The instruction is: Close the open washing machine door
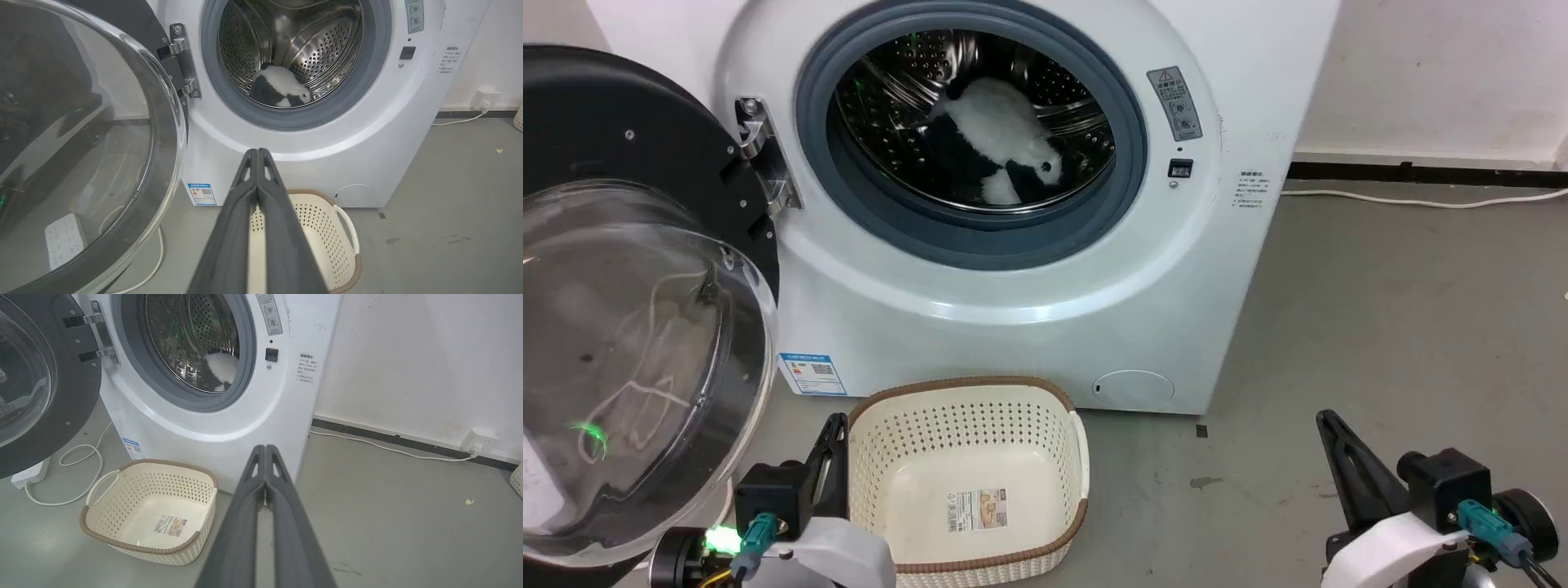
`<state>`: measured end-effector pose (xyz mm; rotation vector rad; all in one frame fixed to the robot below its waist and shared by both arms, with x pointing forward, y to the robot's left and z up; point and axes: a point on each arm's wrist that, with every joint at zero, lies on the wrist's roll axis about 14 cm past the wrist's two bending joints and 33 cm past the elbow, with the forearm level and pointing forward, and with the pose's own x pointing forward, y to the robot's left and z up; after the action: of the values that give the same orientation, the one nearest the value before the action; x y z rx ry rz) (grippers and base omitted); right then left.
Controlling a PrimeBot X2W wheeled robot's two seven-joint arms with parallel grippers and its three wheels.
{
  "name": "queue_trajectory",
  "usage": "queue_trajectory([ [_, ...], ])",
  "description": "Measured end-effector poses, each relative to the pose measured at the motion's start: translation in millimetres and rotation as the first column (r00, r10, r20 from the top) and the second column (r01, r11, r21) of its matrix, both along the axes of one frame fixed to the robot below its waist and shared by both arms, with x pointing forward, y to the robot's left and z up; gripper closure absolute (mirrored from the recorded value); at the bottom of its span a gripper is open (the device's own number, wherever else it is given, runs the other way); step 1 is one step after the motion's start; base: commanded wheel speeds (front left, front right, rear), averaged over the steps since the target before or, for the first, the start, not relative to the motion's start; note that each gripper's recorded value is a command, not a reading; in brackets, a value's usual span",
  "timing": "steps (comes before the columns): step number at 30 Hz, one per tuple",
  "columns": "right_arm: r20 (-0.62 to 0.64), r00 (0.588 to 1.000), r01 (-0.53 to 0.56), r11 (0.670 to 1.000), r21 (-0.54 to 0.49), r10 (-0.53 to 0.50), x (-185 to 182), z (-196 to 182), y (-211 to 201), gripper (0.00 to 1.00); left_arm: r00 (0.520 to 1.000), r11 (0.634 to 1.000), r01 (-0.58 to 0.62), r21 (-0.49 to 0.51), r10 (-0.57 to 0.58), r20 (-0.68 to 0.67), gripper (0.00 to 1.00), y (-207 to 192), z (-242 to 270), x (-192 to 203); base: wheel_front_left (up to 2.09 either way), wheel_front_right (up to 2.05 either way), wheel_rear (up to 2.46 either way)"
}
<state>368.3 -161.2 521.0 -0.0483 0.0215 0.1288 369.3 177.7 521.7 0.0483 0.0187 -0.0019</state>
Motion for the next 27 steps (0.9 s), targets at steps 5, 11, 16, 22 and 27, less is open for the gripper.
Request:
queue_trajectory([
  [5, 0.0, 1.0, 0.0, 1.0, 0.0, 0.0, 0.0, 0.0, 0.0, 1.0, 1.0, 1.0, 0.0, 0.0, 0.0, 0.0, 1.0, 0.1, 0.0, 0.0, 0.0, 0.0, 0.0],
  [11, 0.0, 1.0, 0.0, 1.0, 0.0, 0.0, 0.0, 0.0, 0.0, 1.0, 1.0, 1.0, 0.0, 0.0, 0.0, 0.0, 1.0, 0.1, 0.0, 0.0, 0.0, 0.0, 0.0],
  [16, 0.0, 1.0, 0.0, 1.0, 0.0, 0.0, 0.0, 0.0, 0.0, 1.0, 1.0, 1.0, 0.0, 0.0, 0.0, 0.0, 1.0, 0.1, 0.0, 0.0, 0.0, 0.0, 0.0],
  [22, 0.0, 1.0, 0.0, 1.0, 0.0, 0.0, 0.0, 0.0, 0.1, 1.0, 1.0, 1.0, -0.001, 0.0, 0.001, 0.0, 1.0, 0.2, 0.0, 0.0, 0.0, 0.0, 0.0],
  [27, 0.0, 1.0, 0.0, 1.0, 0.0, 0.0, 0.0, 0.0, 0.1, 1.0, 1.0, 1.0, 0.0, 0.0, 0.0, 0.0, 1.0, 0.1, 0.0, 0.0, 0.0, 0.0, 0.0],
])
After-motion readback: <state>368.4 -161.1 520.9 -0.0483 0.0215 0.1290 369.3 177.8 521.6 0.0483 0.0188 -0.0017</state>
